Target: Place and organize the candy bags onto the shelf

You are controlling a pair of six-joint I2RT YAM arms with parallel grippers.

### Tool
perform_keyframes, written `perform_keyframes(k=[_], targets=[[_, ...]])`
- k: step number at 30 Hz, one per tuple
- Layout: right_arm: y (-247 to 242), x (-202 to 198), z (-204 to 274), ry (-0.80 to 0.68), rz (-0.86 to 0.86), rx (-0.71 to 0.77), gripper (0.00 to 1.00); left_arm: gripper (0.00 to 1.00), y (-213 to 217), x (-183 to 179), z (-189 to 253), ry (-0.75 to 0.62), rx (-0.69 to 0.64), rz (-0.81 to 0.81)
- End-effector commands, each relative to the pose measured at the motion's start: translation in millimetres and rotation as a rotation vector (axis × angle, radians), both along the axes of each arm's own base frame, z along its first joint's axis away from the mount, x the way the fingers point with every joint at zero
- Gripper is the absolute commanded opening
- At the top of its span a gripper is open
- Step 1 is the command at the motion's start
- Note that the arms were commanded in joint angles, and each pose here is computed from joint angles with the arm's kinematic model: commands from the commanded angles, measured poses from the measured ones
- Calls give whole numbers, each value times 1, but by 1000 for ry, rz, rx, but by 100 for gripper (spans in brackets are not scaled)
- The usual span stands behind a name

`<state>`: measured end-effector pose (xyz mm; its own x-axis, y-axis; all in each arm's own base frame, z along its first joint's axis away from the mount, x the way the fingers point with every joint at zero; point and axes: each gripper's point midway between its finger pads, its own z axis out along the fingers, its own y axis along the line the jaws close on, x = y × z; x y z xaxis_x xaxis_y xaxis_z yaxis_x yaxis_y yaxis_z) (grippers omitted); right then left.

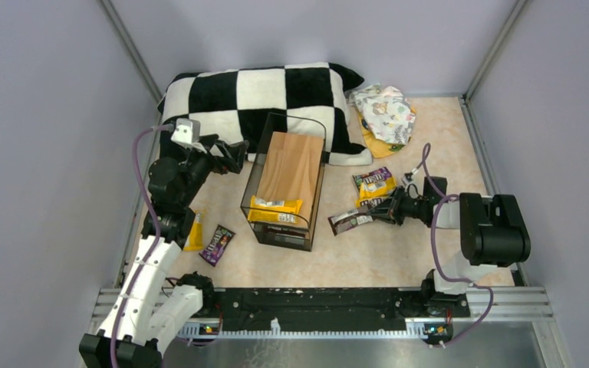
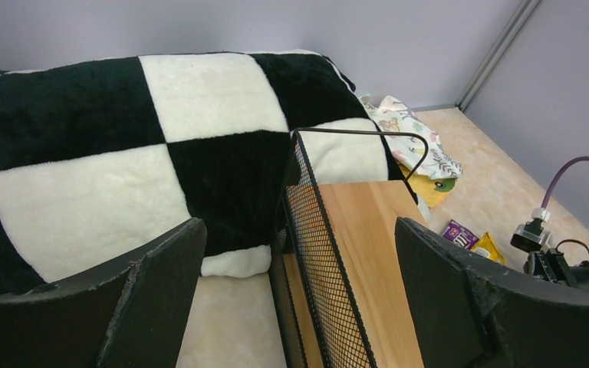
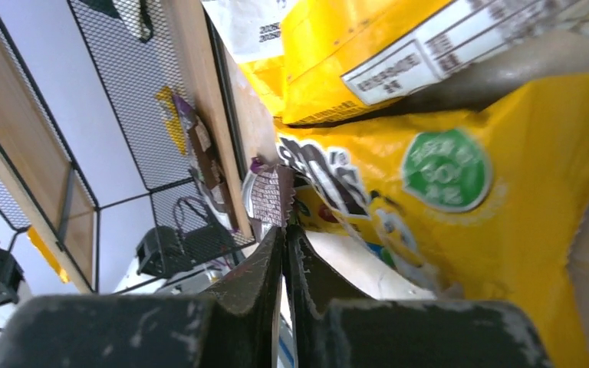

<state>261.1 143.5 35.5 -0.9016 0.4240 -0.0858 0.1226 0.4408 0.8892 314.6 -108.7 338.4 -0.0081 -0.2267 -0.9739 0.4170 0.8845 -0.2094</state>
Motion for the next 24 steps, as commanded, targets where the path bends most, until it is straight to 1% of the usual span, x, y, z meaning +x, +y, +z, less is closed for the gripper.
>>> perform_keyframes(k=[1,2,4,6,9,10,14,17,22,24], targets=[[10,1,33,-93,23,57,7,99,-2,-1,24,-67,-11,-11],[9,-1,37,-96,20,52,9,99,-2,-1,24,-67,-10,-12],[8,-4,46,-107,13,32,9,99,-3,-2,25,-69,-12,-16],[7,-6,56,-114,2,20,6,99,-3,-2,24,-66,-13,-18],[7,-3,74,-128,-29,40,2,99,-4,-2,24,-66,-15,-20],[8,0,82,-138,-47,57,0,99,-4,-2,24,-66,-15,-20],[9,24,125,-237,-146,147,0,99,-5,-2,24,-65,-19,-25],[9,43,147,-277,-223,186,0,99,-6,-2,25,-64,-24,-34],[39,63,171,-304,-265,303,0,99,-6,-4,31,-75,-43,-31],[51,72,175,-307,-287,350,0,99,-3,-2,41,-65,-85,-10]])
